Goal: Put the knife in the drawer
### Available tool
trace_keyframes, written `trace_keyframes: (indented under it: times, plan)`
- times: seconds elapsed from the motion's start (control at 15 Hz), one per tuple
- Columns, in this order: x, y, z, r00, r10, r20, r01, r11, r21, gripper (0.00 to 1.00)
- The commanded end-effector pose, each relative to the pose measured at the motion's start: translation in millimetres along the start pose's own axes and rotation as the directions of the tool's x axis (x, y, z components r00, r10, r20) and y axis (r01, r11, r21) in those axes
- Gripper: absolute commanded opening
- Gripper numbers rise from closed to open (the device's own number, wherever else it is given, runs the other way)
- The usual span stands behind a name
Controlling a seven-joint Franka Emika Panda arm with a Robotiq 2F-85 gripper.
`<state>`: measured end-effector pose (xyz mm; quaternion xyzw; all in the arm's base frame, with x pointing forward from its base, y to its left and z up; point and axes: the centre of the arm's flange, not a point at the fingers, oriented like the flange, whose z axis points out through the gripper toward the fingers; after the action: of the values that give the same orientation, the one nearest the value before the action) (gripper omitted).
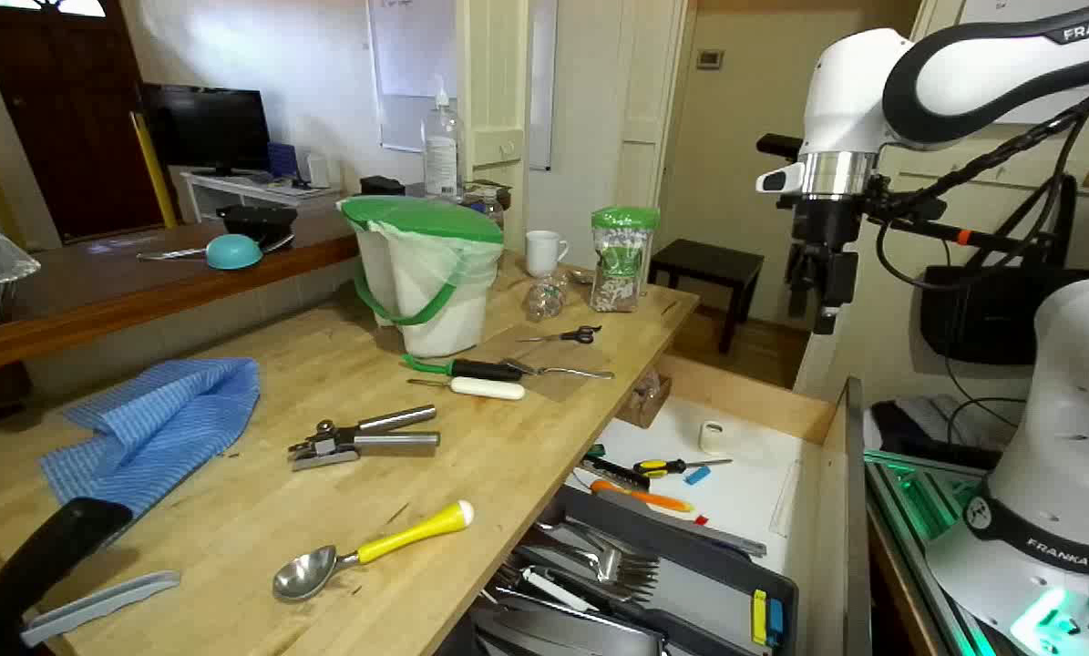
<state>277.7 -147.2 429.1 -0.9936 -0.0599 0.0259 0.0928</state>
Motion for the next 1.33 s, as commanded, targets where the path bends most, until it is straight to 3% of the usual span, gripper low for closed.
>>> trace_keyframes:
  times: [0.0,0.27,0.4,0.73,0.93,1.27]
  plan:
    - [0.0,0.0,0.0,1.000,0.000,0.000,0.000,1.000,0.000,1.00]
    - [7.7,-1.6,1.9,1.000,0.000,-0.005,0.000,1.000,0.001,1.00]
    - [26.8,-5.4,5.3,0.998,0.010,-0.066,-0.012,0.999,-0.030,1.00]
    - [112.1,-10.1,5.2,0.975,-0.062,-0.214,0.051,0.997,-0.053,1.00]
    - [161.3,-8.6,4.0,0.967,-0.116,-0.228,0.104,0.992,-0.065,1.00]
    - [236.2,20.6,5.0,0.961,-0.171,-0.219,0.140,0.979,-0.149,1.00]
